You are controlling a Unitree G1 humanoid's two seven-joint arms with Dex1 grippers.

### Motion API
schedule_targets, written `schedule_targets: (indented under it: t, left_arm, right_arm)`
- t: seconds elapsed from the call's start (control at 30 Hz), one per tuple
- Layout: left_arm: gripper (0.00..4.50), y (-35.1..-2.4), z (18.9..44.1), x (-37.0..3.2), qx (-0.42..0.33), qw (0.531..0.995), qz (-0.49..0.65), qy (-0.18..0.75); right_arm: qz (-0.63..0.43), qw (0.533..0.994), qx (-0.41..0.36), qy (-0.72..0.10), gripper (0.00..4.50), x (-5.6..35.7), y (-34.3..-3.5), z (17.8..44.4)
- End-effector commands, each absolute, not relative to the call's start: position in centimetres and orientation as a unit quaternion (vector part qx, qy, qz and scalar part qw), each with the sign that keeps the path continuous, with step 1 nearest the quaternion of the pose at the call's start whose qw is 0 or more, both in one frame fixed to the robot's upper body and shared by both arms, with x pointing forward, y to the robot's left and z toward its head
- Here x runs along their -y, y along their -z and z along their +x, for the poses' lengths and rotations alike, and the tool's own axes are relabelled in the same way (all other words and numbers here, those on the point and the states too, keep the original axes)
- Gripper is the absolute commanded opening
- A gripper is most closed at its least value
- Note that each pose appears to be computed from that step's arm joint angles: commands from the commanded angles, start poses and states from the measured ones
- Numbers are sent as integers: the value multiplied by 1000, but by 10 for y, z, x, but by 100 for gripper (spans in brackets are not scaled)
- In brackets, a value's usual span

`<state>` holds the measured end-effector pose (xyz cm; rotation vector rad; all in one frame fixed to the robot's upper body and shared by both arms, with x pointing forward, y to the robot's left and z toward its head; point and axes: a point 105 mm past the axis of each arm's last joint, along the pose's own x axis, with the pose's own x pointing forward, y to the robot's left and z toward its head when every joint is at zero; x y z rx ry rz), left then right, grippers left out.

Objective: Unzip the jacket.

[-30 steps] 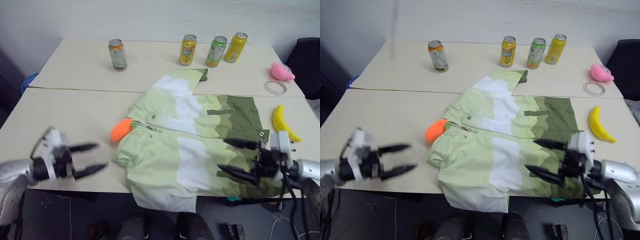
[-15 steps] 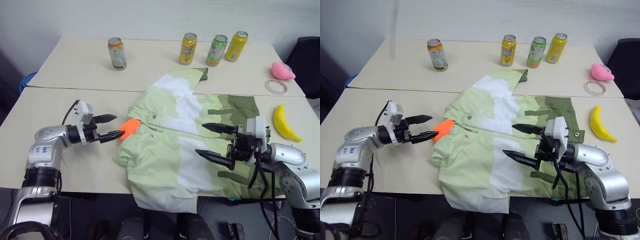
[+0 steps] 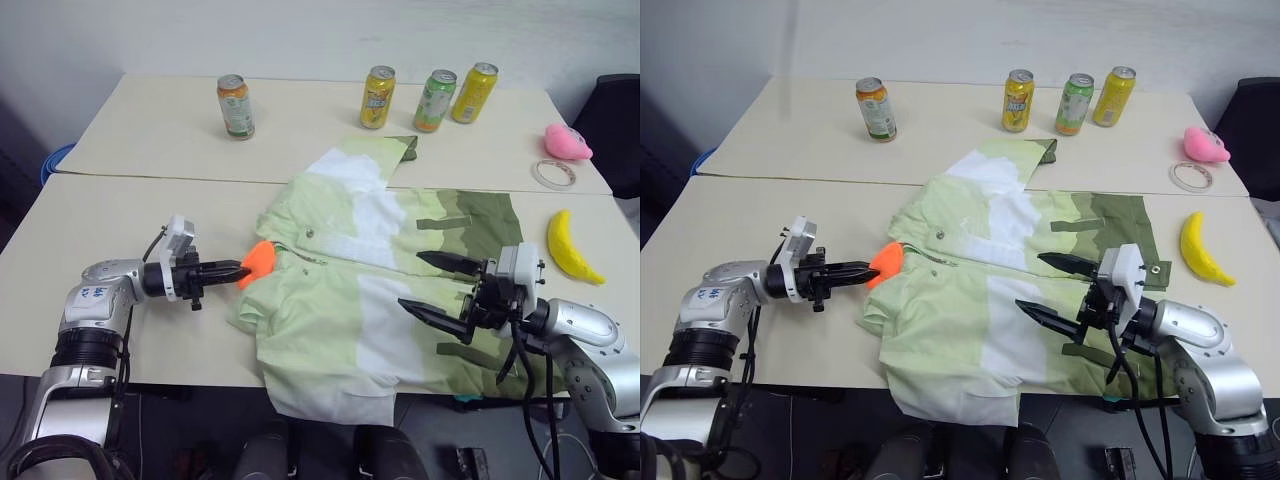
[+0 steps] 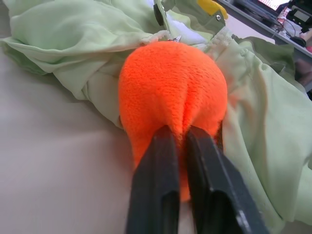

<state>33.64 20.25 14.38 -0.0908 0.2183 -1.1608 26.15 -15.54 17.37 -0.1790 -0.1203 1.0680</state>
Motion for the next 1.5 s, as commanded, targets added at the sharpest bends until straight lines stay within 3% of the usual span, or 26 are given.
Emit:
schedule_targets:
  t: [0.03,0.1,0.2,0.37,0.43,0.53,0.63,0.8,0.9,1.13,1.27,1.4,1.5]
  left_arm:
    - [2,-234,328,-206,31,823,-50,565]
    - [2,-258,316,-196,49,798,-61,598]
    - [2,-266,308,-176,38,768,-62,636]
    - [2,-229,308,-94,-21,686,15,727]
    - [2,-209,315,-69,-40,678,44,732]
    - [66,-185,325,-46,-41,681,75,728]
    - [160,-183,326,-40,-16,681,68,729]
    - [324,-184,312,-64,-36,669,80,738]
    - [421,-192,314,-83,-3,691,116,713]
    - [421,-184,339,-95,46,742,198,639]
    - [421,-165,344,-91,16,733,223,642]
    - [421,-153,359,-95,3,750,245,614]
    - [423,-142,366,-103,-18,765,246,595]
  right_arm:
    - [-117,864,77,-484,450,170,-188,258]
    - [-124,871,71,-469,450,180,-190,259]
    - [-135,878,62,-456,450,190,-189,259]
    - [-136,893,22,-428,450,202,-178,259]
    - [-137,896,7,-423,450,202,-172,259]
    - [-127,898,-9,-420,450,199,-168,258]
    - [-124,891,-5,-436,450,191,-171,257]
    - [-85,871,-6,-483,450,168,-187,253]
    - [-107,853,-26,-510,450,152,-187,255]
    - [-164,872,-60,-457,450,142,-174,305]
    - [-209,876,-104,-422,450,156,-157,334]
    - [-253,849,-153,-437,450,165,-142,340]
    - [-248,861,-147,-418,392,173,-150,351]
